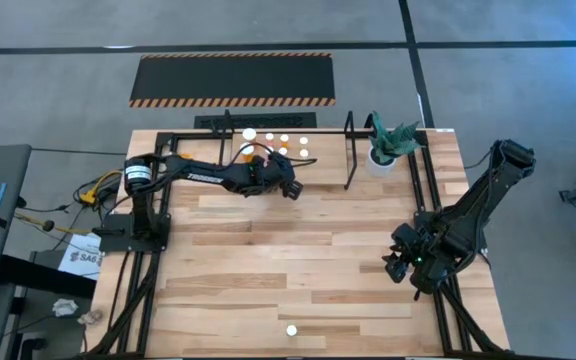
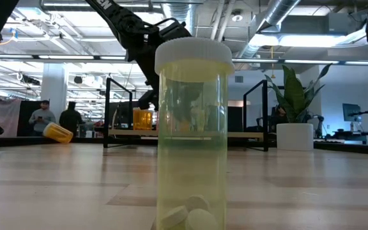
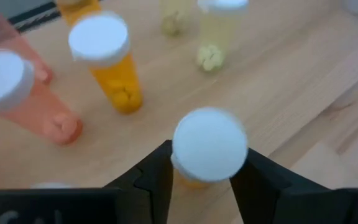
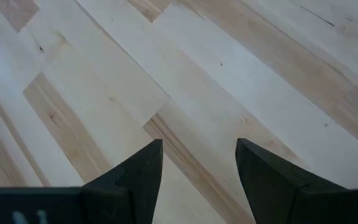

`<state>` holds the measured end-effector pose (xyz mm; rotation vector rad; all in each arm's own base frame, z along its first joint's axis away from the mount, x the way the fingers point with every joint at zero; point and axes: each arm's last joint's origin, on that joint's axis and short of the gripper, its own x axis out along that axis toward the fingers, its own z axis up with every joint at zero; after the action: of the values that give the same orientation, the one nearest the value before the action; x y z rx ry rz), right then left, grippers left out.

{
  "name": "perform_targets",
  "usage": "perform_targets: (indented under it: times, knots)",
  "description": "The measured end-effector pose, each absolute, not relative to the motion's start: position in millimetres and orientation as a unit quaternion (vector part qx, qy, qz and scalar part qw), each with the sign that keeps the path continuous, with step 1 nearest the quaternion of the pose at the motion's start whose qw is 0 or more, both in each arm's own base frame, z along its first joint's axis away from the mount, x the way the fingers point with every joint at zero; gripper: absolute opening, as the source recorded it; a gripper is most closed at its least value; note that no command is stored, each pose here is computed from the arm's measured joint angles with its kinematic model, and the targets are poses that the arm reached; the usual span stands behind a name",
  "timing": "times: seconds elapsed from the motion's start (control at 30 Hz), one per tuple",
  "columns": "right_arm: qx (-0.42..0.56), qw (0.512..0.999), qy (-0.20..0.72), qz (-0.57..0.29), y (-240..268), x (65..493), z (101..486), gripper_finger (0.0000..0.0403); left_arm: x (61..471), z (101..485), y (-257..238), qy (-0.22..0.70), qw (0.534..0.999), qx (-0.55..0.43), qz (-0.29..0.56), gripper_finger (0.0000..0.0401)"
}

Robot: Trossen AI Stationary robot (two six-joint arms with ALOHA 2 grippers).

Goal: Pick and place medicine bottles onto shelf by color
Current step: Put the small orange pill bottle on the shelf aligned with the other small orange pill bottles, then put the yellow pill bottle on the shelf aligned with the other yellow pill bottles

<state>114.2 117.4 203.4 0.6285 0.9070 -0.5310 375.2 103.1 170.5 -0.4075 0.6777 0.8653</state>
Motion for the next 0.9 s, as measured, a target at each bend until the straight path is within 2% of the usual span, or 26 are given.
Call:
perform_targets:
  times: [0.43,0.9]
  knots:
    - [0.295,0.818,0.426,-0.249,117.4,114.2,203.4,0.0225,381.9,182.5,105.0,0.296,0.849,-0.179,0.399,0.0171]
    - [0.296,0.818,0.425,-0.249,117.6,114.3,203.4,0.0225,371.2,235.7,88.6,0.27,0.866,-0.115,0.405,0.0184]
